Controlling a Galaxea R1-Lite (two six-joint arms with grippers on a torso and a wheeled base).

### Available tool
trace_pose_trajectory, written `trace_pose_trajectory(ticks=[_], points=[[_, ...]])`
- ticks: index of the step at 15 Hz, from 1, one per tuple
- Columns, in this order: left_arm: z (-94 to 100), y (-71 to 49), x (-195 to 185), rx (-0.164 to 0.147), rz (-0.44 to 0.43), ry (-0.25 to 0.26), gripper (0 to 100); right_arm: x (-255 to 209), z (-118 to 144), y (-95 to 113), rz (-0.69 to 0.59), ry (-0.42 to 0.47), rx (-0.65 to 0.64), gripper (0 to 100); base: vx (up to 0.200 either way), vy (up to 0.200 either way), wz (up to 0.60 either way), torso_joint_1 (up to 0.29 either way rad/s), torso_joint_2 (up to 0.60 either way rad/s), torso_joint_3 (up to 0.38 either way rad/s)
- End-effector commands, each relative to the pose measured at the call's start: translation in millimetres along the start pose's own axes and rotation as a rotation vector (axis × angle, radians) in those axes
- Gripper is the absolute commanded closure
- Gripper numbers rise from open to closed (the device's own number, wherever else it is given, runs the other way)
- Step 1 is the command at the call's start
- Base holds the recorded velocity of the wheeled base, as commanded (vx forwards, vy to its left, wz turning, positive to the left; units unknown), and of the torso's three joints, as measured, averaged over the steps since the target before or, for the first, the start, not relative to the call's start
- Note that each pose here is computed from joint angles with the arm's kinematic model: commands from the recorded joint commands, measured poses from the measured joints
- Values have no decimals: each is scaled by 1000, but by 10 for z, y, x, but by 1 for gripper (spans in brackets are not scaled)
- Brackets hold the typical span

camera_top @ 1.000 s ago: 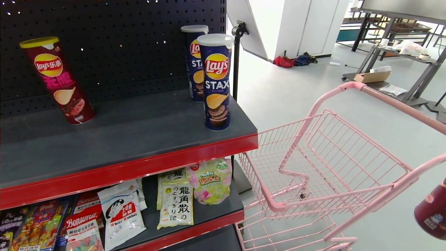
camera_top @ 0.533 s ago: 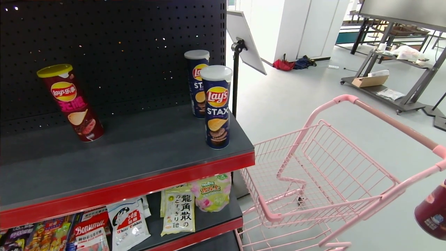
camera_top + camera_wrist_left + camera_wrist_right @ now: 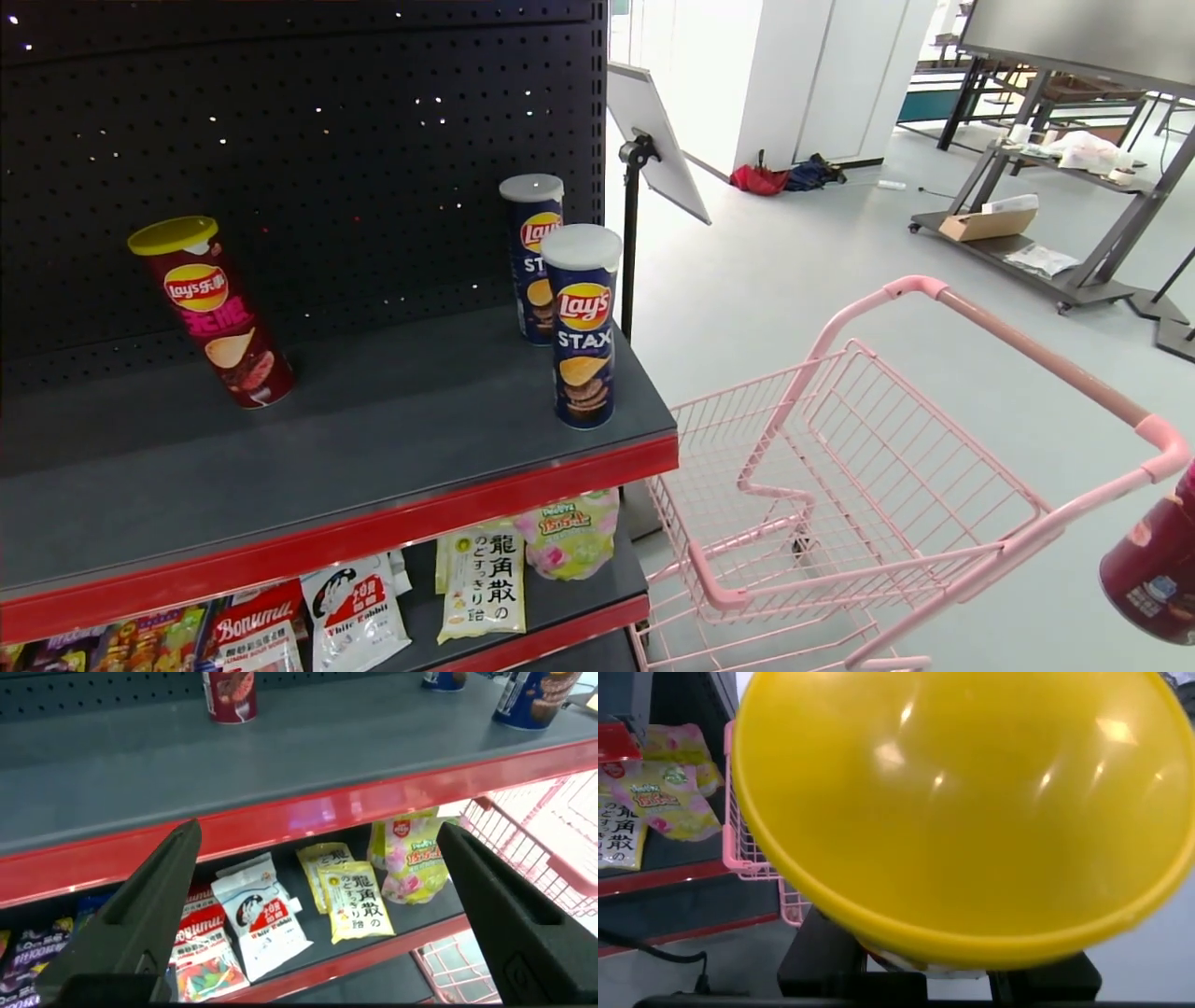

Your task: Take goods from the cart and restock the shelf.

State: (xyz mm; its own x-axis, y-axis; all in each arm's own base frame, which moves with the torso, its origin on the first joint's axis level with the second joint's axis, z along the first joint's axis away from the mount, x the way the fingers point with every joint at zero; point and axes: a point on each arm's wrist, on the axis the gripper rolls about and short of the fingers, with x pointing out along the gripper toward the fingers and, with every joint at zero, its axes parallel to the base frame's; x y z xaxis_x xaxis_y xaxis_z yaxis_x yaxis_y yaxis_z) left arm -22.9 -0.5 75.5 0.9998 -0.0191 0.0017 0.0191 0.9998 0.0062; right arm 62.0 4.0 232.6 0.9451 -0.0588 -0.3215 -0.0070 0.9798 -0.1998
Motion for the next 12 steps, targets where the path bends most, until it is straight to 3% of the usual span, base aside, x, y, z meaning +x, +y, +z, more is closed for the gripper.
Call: trace_pose_trajectory(ticks=[1,3,12], points=[[1,0,1,0,1,0,0,55,-1,8,-1,25,-3,100,0,0,0,168,-364,-207],[1,0,1,0,1,0,0,67,-10,1,-16,34,-1,100,0,0,0,78,-168,-88],[-1,0,1,-6,2,2,0,-4,-210,12,-28,41,3,100,0,0,600,10,-7,-6]])
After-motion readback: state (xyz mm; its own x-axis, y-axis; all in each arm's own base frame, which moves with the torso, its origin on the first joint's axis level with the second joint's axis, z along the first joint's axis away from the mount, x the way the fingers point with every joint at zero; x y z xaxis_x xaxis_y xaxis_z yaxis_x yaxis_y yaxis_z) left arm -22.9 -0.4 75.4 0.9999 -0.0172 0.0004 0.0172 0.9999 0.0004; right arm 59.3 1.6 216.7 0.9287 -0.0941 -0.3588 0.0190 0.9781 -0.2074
